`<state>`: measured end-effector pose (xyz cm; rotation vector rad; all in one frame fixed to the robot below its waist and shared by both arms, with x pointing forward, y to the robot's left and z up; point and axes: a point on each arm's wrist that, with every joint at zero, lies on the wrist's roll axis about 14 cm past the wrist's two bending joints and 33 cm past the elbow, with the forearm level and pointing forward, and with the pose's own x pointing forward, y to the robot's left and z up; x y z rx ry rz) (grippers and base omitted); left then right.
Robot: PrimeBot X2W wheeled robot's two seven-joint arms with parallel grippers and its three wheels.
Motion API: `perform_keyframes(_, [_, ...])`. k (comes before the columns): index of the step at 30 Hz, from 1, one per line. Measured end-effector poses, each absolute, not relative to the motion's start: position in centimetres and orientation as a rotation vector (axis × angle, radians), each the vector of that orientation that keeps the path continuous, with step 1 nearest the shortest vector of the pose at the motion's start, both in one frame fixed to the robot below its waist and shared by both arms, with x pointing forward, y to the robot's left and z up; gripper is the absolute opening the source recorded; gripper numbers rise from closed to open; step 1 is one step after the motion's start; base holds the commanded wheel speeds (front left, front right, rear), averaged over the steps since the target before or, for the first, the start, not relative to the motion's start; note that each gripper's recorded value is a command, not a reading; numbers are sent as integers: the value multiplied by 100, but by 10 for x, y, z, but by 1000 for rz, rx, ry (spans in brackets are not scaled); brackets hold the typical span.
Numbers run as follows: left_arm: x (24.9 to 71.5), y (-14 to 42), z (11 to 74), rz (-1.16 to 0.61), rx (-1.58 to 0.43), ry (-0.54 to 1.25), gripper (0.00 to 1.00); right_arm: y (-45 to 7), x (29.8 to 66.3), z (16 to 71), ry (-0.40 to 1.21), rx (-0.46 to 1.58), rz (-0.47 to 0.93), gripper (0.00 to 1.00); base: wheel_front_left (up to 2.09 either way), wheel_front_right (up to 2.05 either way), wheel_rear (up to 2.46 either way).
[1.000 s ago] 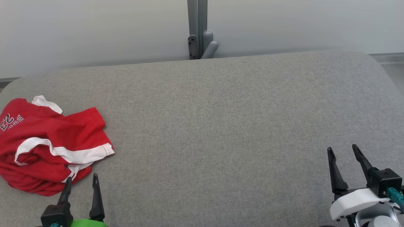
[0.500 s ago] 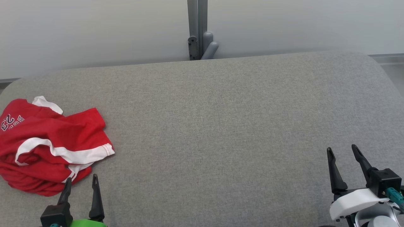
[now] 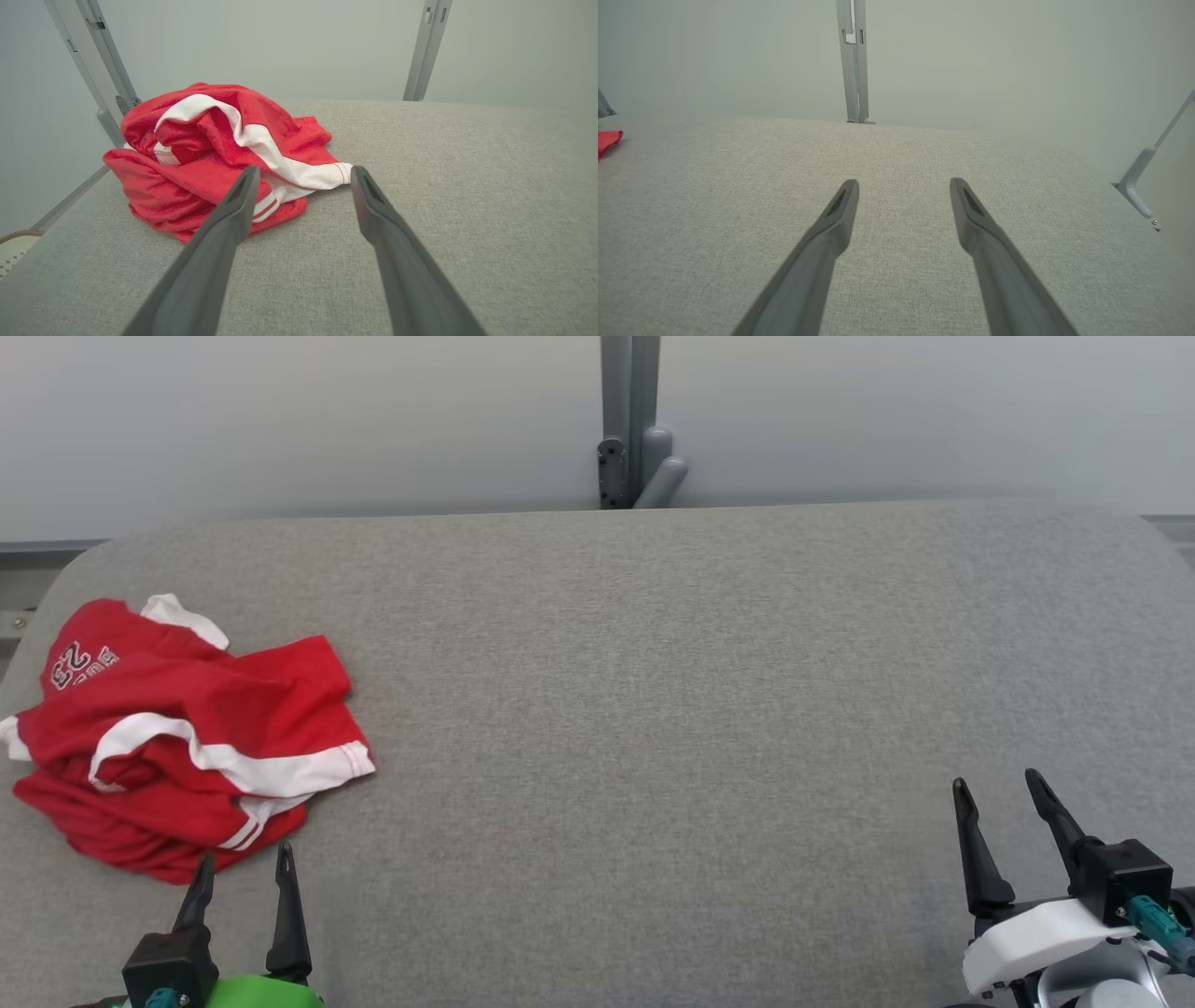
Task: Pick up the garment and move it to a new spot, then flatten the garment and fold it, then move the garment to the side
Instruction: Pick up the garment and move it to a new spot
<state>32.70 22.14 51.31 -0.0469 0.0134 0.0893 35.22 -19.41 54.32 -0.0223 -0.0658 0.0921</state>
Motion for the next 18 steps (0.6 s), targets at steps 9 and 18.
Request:
perform_keyframes(9, [287, 270, 509, 258, -50, 17, 100, -132, 372, 543, -64, -12, 269, 100, 0, 0, 0])
perform_keyframes(18, [237, 314, 506, 438, -55, 18, 100, -64, 385, 552, -91, 7, 451, 100, 0, 0, 0])
